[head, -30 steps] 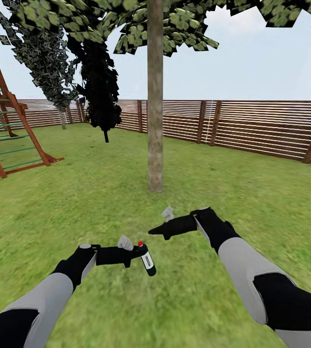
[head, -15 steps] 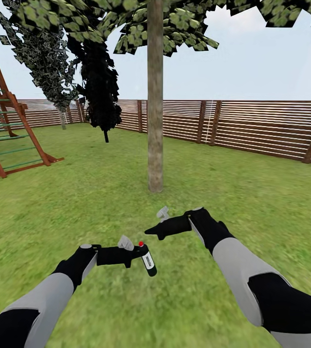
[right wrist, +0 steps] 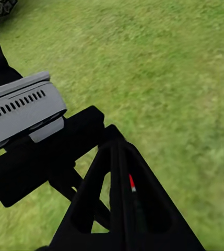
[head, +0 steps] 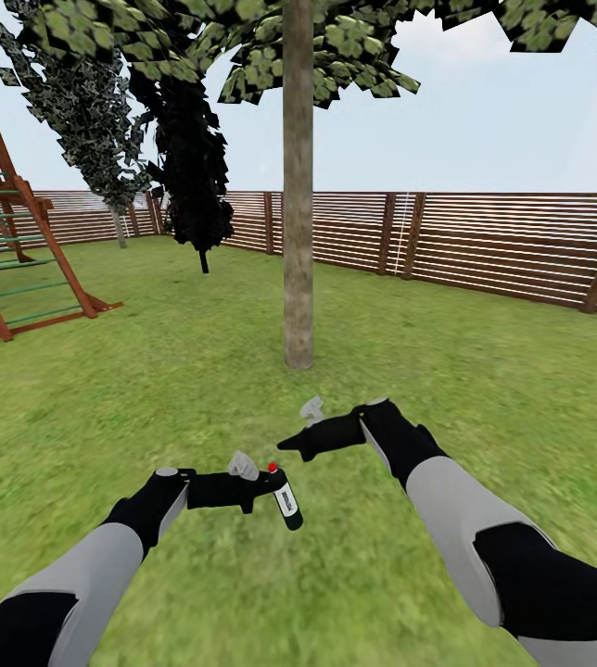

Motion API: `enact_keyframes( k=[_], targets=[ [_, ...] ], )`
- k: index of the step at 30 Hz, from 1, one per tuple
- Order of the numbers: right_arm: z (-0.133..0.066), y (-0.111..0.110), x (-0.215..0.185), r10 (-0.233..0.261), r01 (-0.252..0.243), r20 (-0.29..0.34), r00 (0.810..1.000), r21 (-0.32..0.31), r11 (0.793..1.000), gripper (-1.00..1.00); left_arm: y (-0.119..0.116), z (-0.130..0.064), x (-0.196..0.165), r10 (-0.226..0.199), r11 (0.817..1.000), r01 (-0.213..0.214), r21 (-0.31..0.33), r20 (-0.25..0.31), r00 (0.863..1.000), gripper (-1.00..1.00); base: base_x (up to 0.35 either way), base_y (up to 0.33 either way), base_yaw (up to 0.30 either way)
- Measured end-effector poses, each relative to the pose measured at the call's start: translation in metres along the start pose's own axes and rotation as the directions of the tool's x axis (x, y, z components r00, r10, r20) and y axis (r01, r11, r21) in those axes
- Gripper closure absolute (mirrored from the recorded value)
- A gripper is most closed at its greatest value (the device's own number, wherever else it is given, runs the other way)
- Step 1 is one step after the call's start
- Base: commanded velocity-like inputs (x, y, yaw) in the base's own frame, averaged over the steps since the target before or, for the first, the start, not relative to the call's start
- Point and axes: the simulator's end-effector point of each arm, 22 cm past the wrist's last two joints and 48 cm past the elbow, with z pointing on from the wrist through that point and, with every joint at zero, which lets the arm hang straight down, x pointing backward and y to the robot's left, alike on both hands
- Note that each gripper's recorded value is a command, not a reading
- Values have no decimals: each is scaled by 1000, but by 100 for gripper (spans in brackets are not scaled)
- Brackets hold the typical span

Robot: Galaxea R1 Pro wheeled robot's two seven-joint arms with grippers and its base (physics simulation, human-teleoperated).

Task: In the garden, pick up the pesticide atomizer on the floor and spray pesticide onto both trees until each tree trunk is fully covered.

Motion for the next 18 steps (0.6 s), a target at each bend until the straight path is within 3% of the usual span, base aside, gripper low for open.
enact_keyframes(
  k=[5,18],
  targets=[
    [6,-3,8,-27,28,-42,999,27,999,100,0,1,0,1,1000,-1,1,1,1000,100,0,0,0],
    [16,6,7,-39,40,-51,998,17,999,100,-1,1,0,0,1000,0,1,2,1000,100,0,0,0]
  ],
)
